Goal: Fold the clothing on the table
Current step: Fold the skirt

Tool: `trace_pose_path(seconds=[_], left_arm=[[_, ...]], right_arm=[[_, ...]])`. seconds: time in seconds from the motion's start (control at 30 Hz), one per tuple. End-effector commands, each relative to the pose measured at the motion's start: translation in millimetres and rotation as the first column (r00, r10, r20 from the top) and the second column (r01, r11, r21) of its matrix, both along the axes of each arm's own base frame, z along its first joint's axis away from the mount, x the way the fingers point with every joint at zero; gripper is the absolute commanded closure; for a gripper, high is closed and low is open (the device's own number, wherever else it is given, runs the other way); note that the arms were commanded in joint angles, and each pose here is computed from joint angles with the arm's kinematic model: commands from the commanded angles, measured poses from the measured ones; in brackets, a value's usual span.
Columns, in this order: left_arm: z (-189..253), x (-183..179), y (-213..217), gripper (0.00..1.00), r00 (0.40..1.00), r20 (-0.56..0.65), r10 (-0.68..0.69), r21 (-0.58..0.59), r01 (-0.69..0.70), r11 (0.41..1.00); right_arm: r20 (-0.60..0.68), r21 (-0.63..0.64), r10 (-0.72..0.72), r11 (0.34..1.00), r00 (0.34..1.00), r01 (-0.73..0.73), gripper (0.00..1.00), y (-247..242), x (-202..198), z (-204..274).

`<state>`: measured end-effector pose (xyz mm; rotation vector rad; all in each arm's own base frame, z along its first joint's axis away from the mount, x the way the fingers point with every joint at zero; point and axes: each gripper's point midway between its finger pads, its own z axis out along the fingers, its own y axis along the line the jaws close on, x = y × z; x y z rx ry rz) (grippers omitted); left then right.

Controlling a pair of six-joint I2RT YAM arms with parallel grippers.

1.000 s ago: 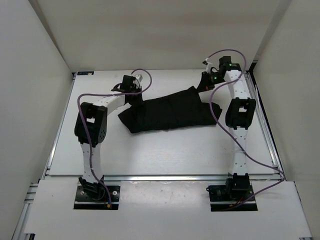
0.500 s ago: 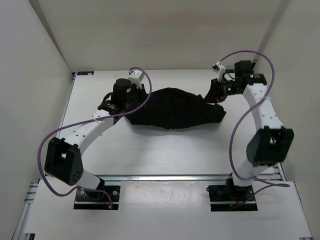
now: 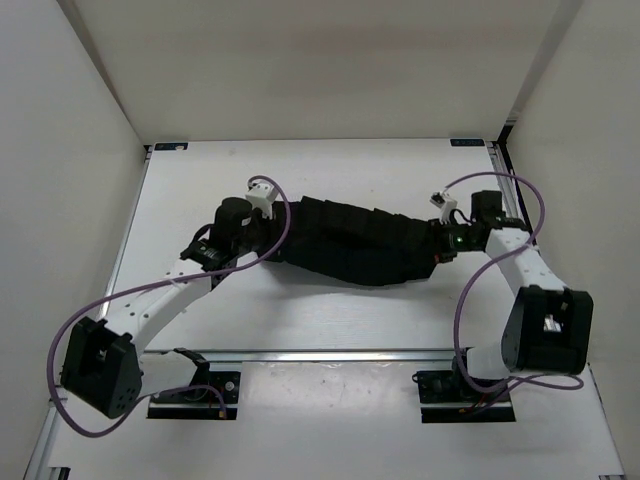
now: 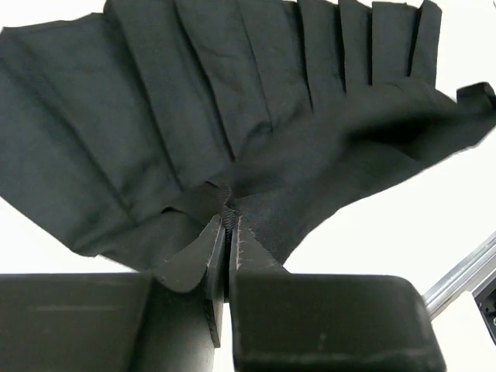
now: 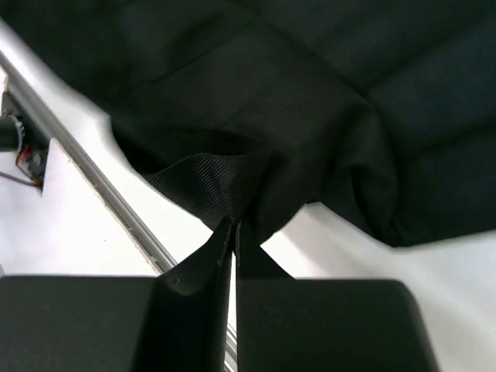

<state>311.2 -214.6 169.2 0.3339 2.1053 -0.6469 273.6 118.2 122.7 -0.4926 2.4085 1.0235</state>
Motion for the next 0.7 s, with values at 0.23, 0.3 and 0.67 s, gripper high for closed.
trace_pose_path(seconds=[0.23,0.3,0.67], left_arm=[[30.1,2.1,50.0,1.00,0.992,0.074,0.097,-0.039,-0.094,0.995],[32.7,-0.3,46.8,1.00,0.992,0.086,0.091,-0.042,-0.088,0.995],[25.0,-23.2,35.6,1.00,0.999,0.006,0.052,-0.072,-0.051,0.996]], right_arm=[[0.195,0.032,-0.228,0.974,0.954,0.226,1.00,-57.5,25.0,16.9],[0.201,0.027,-0.237,0.971,0.950,0.237,1.00,-62.1,27.2,17.6],[0.248,-0.035,-0.136,0.988,0.959,0.149,1.00,-33.3,4.7,17.7]])
